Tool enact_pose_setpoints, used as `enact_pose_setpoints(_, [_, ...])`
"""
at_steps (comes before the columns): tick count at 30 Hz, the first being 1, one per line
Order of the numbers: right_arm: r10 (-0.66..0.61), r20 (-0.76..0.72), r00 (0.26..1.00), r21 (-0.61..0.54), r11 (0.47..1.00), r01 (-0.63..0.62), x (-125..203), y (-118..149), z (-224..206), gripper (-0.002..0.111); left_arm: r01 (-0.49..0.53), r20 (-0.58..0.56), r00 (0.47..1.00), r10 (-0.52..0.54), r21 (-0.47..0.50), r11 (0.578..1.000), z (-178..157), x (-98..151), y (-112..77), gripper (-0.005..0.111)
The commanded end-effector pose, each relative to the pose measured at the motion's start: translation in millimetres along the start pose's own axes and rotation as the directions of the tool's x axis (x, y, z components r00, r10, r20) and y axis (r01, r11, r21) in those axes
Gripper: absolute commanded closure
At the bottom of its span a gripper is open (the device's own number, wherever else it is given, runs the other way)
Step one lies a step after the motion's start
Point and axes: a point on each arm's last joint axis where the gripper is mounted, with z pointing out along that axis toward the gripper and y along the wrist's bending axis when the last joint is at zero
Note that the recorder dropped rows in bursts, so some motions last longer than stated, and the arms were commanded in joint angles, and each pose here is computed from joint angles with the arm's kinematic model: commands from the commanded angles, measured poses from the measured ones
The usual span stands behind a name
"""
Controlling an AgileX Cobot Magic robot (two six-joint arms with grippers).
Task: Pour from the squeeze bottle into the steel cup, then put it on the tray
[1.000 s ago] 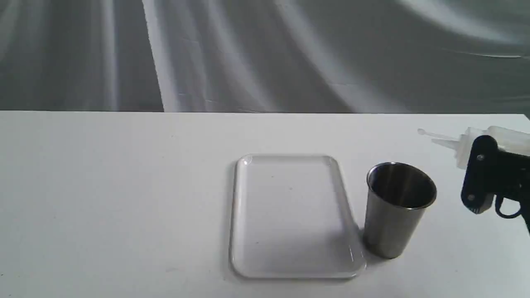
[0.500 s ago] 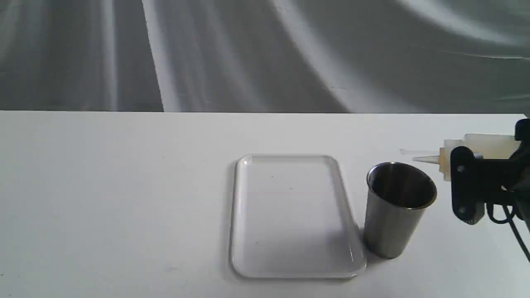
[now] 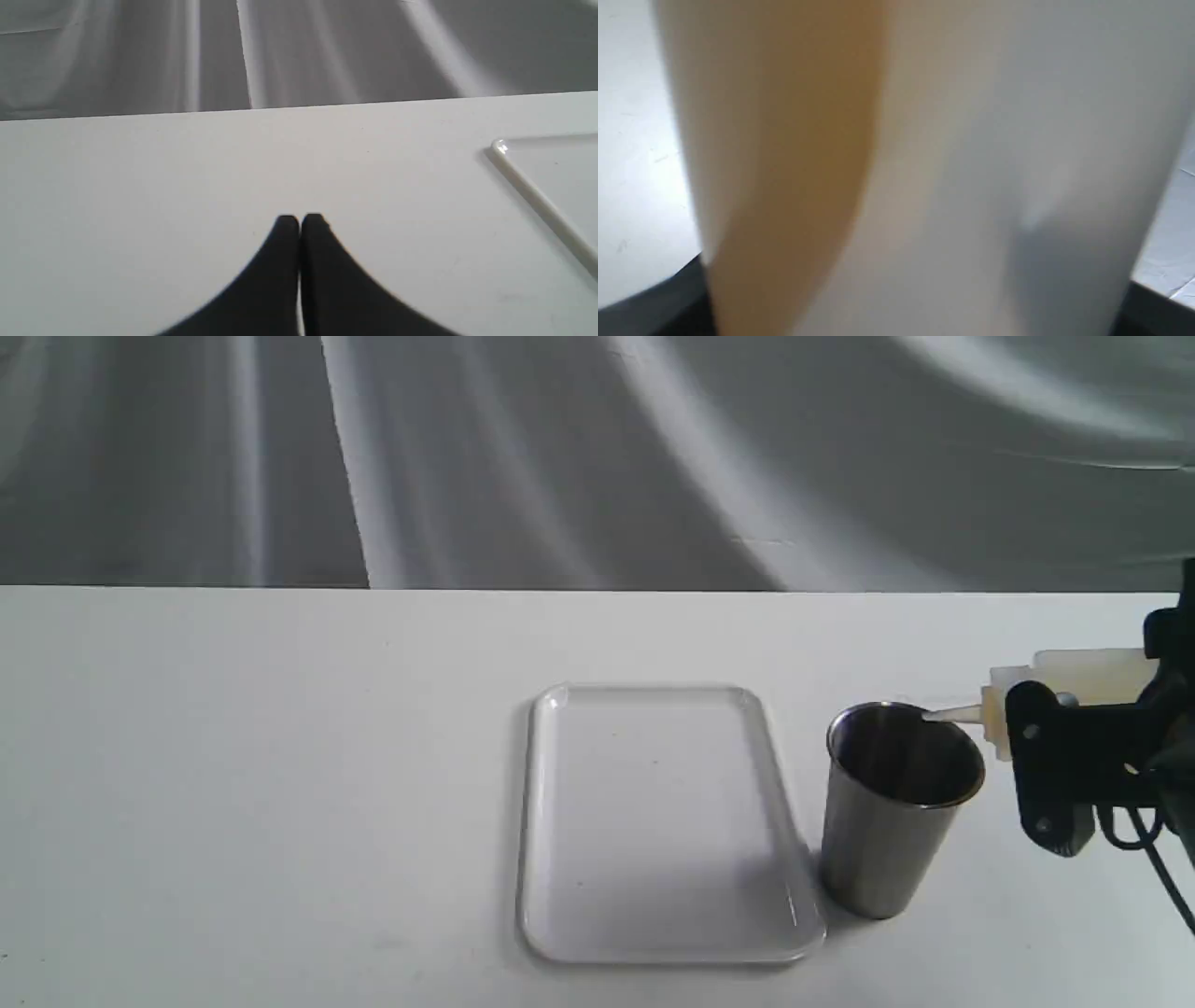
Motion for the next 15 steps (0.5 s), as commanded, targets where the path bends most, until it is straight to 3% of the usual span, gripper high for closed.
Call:
enact_pose_setpoints(1, [-0.019, -0.007, 1.0, 0.032, 0.999, 0.019, 1, -6, -1, 0.108, 0.004, 0.006, 1.0, -0.004, -0.001, 1.0, 0, 1, 0.1, 0.107])
enact_pose_setpoints(7, [-0.084, -0.016, 0.996, 0.033, 0.996, 0.085, 2, -6, -2, 0.108, 0.004, 0.006, 1.0, -0.004, -0.001, 1.0, 0, 1, 0.1, 0.107])
enact_pose_setpoints(15, [-0.05, -0.04, 0.998, 0.073, 0.996, 0.053, 3, -23, -1, 0.108, 0.006, 0.006, 1.0, -0.006, -0.001, 1.0, 0, 1, 0.1, 0.107])
